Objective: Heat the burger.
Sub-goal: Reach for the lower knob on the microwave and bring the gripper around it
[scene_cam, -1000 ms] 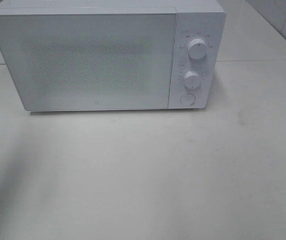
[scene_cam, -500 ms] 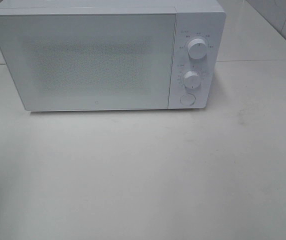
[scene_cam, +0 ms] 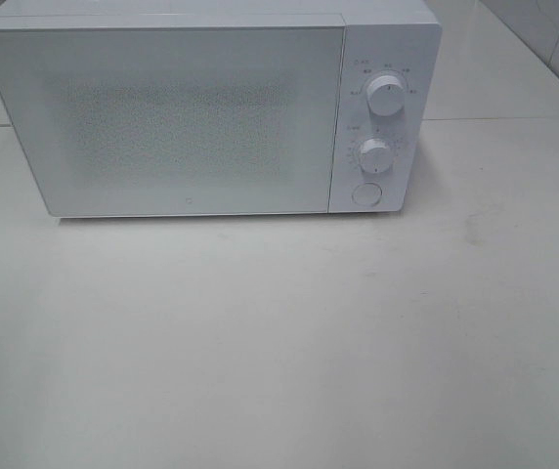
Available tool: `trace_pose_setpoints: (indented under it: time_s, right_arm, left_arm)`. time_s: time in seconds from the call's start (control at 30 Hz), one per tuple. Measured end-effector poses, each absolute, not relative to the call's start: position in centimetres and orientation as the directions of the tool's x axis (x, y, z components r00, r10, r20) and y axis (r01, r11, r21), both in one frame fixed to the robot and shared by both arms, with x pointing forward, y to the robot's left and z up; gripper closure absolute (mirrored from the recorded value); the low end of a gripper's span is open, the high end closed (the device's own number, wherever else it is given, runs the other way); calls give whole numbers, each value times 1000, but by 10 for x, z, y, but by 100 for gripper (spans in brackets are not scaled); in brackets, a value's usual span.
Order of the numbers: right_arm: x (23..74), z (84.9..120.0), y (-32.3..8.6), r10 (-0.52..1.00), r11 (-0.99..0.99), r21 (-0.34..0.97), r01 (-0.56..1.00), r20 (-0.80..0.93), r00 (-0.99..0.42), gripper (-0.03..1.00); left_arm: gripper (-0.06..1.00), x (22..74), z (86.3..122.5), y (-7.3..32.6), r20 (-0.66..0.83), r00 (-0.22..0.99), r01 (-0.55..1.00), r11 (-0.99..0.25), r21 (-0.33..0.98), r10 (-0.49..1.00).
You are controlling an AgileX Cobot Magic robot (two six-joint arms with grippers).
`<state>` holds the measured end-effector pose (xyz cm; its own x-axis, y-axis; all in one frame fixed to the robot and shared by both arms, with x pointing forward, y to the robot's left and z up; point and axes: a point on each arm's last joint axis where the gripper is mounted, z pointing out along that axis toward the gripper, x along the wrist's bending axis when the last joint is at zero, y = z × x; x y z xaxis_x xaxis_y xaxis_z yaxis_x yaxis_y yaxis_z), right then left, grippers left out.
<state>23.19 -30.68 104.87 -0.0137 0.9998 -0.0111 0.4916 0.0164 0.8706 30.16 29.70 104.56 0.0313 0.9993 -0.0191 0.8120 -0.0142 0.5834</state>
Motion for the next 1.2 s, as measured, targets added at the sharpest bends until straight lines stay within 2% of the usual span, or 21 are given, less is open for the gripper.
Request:
trace_pose_setpoints:
  time_s: [0.03, 0.23, 0.43, 0.63, 0.83, 0.93, 1.0, 1.2]
  right_arm:
    - [232, 1049, -307, 1000, 16, 871, 492, -11, -14, 26]
    - [232, 1049, -307, 1000, 16, 871, 492, -11, -14, 26]
    - [232, 1049, -307, 1000, 16, 871, 492, -11, -14, 26]
    - [232, 1049, -307, 1000, 16, 871, 492, -11, -14, 26]
    - [232, 1049, -307, 1000, 16, 871, 492, -11, -14, 26]
    - [232, 1049, -307, 1000, 16, 871, 492, -11, -14, 26]
    - [232, 1049, -307, 1000, 16, 871, 492, -11, -14, 26]
    - [232, 1049, -307, 1000, 16, 871, 492, -11, -14, 26]
  left_arm:
    - [-4, 295, 1047, 297, -30, 35, 780, -8, 626, 999]
    - [-4, 281, 1051, 297, -42, 73, 716, -23, 697, 996]
    - [-4, 278, 1052, 290, -54, 182, 700, -91, 709, 982]
    - [-4, 278, 1053, 283, -119, 219, 696, -70, 714, 968]
    - [-4, 275, 1054, 283, -127, 215, 680, -55, 731, 968]
    - [-4, 269, 1056, 285, -124, 173, 650, -18, 760, 977]
    - [-4, 259, 1057, 287, -114, 122, 597, 19, 802, 986]
    - [-4, 238, 1058, 288, -99, 83, 481, 47, 876, 992]
